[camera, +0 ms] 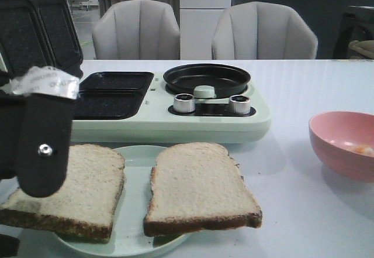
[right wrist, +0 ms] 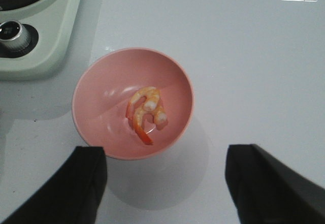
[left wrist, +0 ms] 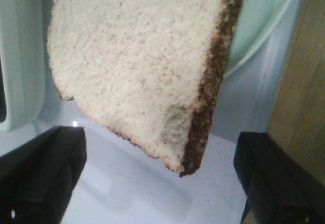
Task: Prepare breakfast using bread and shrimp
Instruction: 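Lower the left gripper and grasp the bread slice edge, then lift the bread slice with the left gripper over the waffle plate, then lower the bread onto the farther waffle plate and open the left gripper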
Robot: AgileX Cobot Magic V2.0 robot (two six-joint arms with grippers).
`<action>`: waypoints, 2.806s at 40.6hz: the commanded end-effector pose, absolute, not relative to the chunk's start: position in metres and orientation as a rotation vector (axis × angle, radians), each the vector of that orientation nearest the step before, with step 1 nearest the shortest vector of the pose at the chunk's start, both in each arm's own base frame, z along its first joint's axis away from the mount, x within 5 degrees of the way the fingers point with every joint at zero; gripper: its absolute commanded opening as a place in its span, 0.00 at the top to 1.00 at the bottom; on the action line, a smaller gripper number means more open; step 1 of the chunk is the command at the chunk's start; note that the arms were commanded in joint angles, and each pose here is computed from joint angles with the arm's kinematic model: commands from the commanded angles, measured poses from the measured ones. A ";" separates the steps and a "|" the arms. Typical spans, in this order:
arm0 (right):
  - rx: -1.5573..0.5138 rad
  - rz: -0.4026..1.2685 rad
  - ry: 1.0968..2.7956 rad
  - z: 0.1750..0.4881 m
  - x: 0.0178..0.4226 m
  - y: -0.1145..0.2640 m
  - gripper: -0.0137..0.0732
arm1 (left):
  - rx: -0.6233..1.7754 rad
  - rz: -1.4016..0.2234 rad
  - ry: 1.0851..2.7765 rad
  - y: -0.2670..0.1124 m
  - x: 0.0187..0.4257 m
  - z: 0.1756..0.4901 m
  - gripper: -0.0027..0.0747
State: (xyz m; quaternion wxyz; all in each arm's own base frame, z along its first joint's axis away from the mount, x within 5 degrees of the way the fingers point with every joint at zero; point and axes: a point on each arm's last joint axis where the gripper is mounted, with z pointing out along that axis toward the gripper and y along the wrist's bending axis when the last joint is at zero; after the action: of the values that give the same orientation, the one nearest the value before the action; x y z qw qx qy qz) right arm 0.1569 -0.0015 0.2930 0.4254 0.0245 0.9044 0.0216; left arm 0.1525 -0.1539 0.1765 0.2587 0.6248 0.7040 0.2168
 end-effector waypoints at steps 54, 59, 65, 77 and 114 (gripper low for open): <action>0.066 0.044 2.154 0.310 0.162 -0.003 0.16 | 1.308 0.939 1.344 -0.156 0.180 0.287 0.84; 0.066 0.044 2.155 0.310 0.162 -0.003 0.16 | 1.287 0.868 1.406 -0.146 0.209 0.295 0.84; 0.066 0.044 2.155 0.310 0.162 -0.003 0.16 | 1.247 0.816 1.465 -0.137 0.251 0.305 0.84; 0.066 0.044 2.155 0.310 0.162 -0.003 0.16 | 1.139 0.853 1.536 -0.132 0.336 0.318 0.84; 0.066 0.044 2.155 0.310 0.162 -0.003 0.16 | 1.214 0.847 1.668 -0.142 0.446 0.231 0.77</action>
State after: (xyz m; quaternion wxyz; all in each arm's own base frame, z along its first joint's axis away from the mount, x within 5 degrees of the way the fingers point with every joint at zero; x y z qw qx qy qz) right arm 0.1569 -0.0015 0.2930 0.4254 0.0245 0.9044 0.0216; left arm 0.4489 -0.1468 0.1941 0.4079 0.5149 0.6816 0.3225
